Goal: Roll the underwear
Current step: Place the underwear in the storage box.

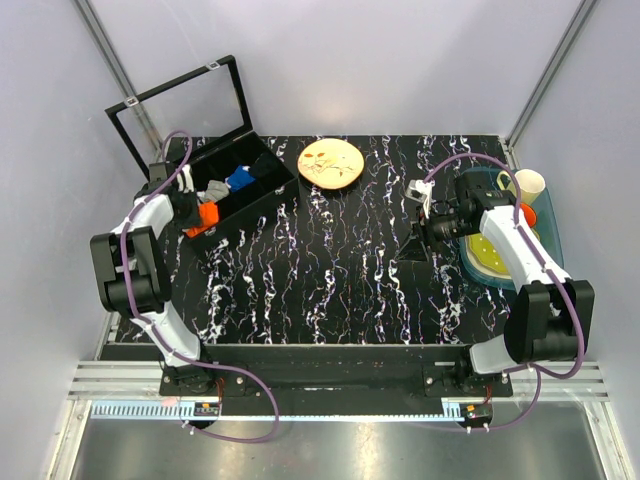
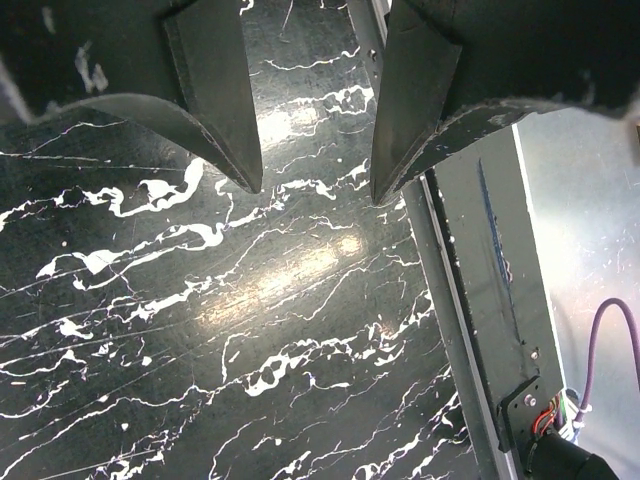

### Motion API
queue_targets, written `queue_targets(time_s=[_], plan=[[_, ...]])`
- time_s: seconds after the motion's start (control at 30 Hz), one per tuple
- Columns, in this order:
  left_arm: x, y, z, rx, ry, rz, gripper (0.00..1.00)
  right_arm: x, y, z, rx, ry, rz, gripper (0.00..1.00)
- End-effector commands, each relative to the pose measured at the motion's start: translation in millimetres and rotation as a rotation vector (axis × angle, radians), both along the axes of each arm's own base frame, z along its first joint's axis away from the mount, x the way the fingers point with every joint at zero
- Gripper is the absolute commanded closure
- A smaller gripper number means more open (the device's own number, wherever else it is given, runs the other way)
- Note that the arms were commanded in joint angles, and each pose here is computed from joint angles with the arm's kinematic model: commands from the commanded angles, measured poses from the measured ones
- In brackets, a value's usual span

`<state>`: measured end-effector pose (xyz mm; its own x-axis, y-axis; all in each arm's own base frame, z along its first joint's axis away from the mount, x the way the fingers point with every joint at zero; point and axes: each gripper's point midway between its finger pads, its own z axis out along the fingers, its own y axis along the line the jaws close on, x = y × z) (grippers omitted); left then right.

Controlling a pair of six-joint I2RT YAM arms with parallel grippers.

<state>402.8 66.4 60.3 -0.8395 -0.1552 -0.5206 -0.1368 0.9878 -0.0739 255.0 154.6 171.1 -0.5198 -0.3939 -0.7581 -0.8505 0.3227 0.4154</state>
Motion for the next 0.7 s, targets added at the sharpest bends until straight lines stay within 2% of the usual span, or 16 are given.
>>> queue_targets(time_s=[0.0,0.1,0.23,0.67], plan=[[-44.8,-9.4,-14.4,-0.025,0.172,0.014,0.66,1.2,3.3,25.3,0.043,-0.079,0.019,0.44],[-34.1,-6.1,4.5,-0.012,0.118,0.017,0.58,0.7,3.2,25.1,0.043,-0.077,0.02,0.43],[-25.9,-6.4,21.3,-0.021,0.069,0.039,0.54,1.0,3.2,23.5,0.043,-0.071,0.02,0.44],[-18.5,8.8,53.9,0.039,-0.033,0.082,0.52,0.5,4.2,21.1,0.047,-0.056,0.025,0.44]])
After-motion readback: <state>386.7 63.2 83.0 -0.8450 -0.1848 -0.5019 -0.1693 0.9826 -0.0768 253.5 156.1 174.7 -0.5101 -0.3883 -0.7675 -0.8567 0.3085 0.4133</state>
